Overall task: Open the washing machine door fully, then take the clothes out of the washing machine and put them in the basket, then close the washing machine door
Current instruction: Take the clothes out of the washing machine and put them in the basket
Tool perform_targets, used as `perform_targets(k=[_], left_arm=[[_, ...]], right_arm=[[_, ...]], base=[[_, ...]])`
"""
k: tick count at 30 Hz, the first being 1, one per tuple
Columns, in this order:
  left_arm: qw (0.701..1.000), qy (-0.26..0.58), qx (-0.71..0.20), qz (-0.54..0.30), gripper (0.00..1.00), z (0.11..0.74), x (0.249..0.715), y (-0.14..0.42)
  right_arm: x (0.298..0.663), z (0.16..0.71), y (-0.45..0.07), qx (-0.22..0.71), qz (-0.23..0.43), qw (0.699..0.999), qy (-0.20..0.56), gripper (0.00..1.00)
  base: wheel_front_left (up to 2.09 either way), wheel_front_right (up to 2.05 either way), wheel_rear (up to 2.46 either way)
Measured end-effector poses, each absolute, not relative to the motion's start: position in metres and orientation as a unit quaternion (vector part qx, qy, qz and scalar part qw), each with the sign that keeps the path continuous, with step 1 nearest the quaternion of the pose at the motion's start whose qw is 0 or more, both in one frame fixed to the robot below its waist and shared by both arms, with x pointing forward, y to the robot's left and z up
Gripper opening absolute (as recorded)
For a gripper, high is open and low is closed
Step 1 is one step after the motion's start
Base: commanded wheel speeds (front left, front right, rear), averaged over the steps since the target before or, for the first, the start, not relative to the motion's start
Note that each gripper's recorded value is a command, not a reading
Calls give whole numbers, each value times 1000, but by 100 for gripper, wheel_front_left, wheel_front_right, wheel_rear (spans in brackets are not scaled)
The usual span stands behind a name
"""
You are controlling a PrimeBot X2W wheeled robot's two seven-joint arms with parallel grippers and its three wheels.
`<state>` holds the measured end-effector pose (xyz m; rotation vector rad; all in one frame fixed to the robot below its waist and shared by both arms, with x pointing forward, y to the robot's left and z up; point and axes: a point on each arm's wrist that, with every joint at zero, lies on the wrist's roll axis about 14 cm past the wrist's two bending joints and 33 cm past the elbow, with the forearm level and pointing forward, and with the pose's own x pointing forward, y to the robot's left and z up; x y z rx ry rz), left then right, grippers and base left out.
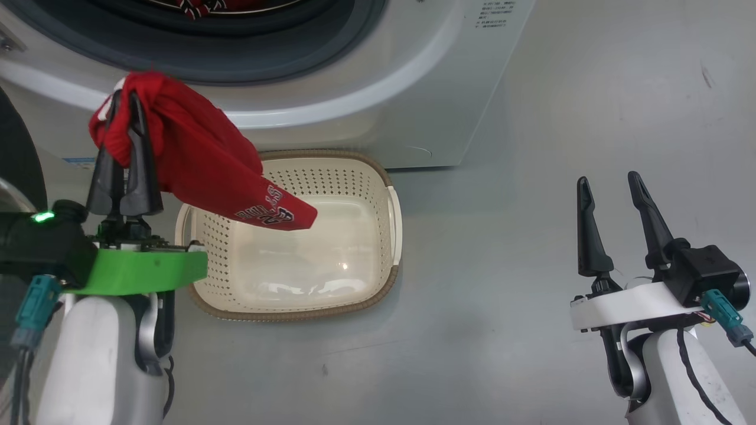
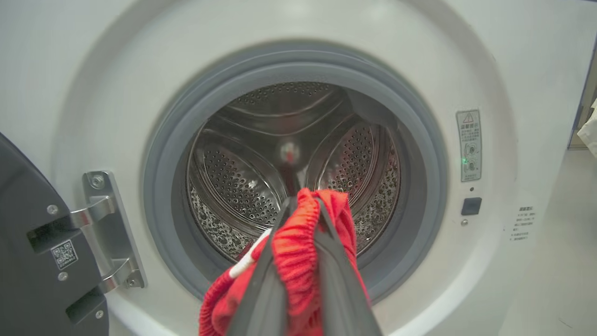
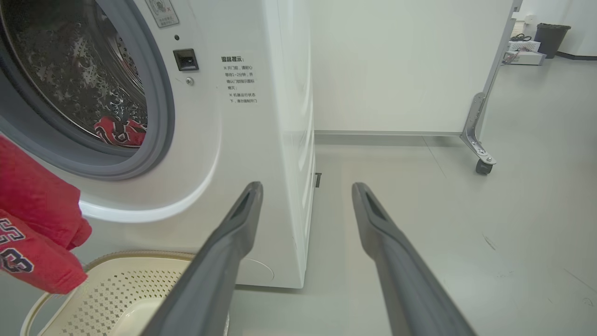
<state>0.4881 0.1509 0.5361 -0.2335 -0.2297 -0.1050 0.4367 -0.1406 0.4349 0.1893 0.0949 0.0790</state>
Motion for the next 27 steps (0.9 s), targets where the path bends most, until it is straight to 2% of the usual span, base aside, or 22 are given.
perform_targets(k=[6,16,27], left_arm=[[988,-46,-131,-60,0,489,483,138],[973,151,-168,-53,0,369,460,122],[948,258,-174,-65,0,303,472,101]], right_arm=[[436,426,-138,98,44,993,58,100],[440,413,-132,104,50,991,73,100],[446,398,-138,102,44,990,88,100]], base=[[0,0,0],[0,0,0],[0,0,0]])
